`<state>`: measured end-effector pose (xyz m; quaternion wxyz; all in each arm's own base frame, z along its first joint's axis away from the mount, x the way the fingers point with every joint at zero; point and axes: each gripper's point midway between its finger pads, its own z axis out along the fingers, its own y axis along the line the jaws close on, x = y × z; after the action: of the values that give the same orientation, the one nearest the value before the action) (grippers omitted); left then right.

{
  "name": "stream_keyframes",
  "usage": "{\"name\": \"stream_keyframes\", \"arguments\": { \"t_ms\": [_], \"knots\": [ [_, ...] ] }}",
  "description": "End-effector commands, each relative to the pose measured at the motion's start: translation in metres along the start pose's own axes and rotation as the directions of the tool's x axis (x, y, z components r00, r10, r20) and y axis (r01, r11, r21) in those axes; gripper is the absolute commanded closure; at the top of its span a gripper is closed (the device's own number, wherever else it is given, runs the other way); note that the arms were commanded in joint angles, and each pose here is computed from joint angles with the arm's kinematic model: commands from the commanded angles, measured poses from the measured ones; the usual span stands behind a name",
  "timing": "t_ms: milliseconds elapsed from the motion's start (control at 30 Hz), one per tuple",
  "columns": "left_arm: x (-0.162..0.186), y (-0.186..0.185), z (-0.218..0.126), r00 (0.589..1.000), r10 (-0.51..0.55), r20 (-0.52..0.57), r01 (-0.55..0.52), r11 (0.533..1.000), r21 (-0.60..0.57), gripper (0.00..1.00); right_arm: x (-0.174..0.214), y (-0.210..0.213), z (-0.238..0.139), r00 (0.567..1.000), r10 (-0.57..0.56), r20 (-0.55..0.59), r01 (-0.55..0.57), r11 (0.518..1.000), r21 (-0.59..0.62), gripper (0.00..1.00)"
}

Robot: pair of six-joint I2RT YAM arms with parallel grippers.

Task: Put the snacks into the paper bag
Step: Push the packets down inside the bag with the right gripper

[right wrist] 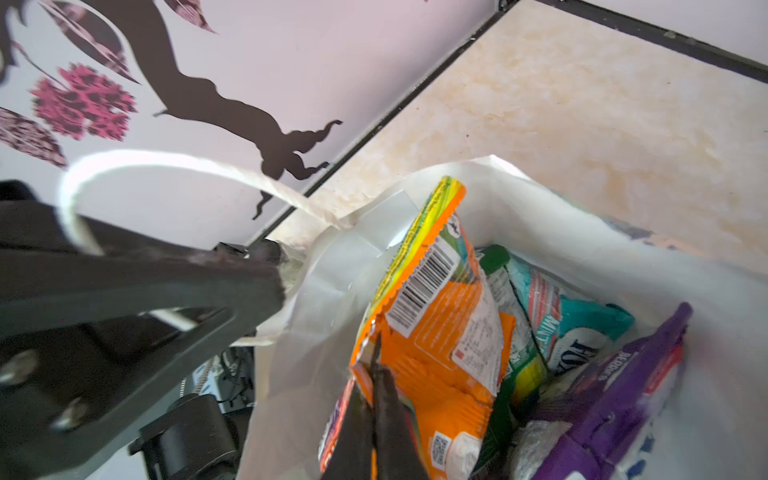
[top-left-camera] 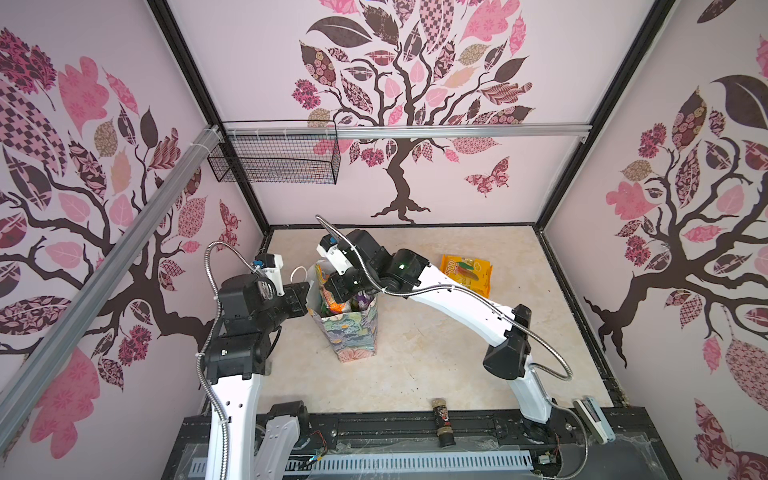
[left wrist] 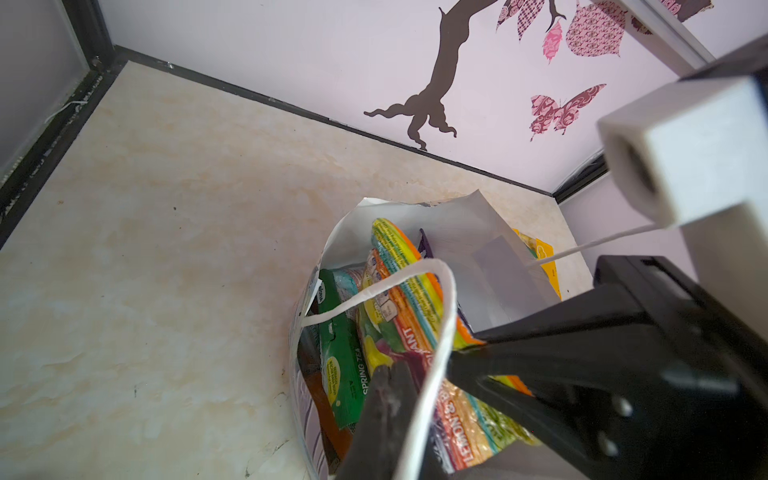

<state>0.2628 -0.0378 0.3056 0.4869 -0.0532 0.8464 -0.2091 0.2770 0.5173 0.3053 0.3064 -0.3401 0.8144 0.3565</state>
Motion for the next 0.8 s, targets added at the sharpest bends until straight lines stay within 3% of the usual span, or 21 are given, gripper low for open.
{"name": "stream_keyframes", "arguments": {
  "t_ms": [0, 233, 433, 533, 633, 767],
  "knots": [
    [-0.007, -0.002, -0.005, 0.999, 0.029, 0.022, -0.029, 1.000, -0.003, 0.97, -0.045, 0.030, -0.044, 0.987, 0.029, 0.160, -0.001, 0.985, -0.171, 1.00],
    [-0.008, -0.003, -0.006, 0.999, 0.028, 0.023, -0.028, 1.000, 0.001, 0.97, -0.015, -0.027, -0.029, 0.991, 0.079, 0.105, -0.080, 0.997, 0.004, 1.00],
    [-0.008, -0.006, -0.004, 0.999, 0.025, 0.019, -0.026, 1.000, 0.016, 0.96, 0.004, -0.049, -0.026, 0.994, 0.084, 0.068, -0.091, 0.990, 0.107, 1.00],
    [-0.009, -0.006, -0.006, 0.999, 0.029, 0.024, -0.029, 1.000, 0.010, 0.96, 0.004, -0.069, -0.038, 0.995, 0.064, 0.076, -0.080, 0.969, 0.235, 0.82],
    [-0.009, -0.006, -0.007, 0.999, 0.026, 0.026, -0.027, 1.000, 0.011, 0.96, 0.005, -0.086, -0.053, 0.997, 0.040, 0.072, -0.063, 0.932, 0.357, 0.55],
    [-0.009, -0.006, -0.003, 1.000, 0.020, 0.021, -0.020, 1.000, 0.018, 0.96, -0.008, -0.070, -0.072, 0.996, -0.031, 0.085, -0.007, 0.914, 0.407, 0.45]
  ]
}}
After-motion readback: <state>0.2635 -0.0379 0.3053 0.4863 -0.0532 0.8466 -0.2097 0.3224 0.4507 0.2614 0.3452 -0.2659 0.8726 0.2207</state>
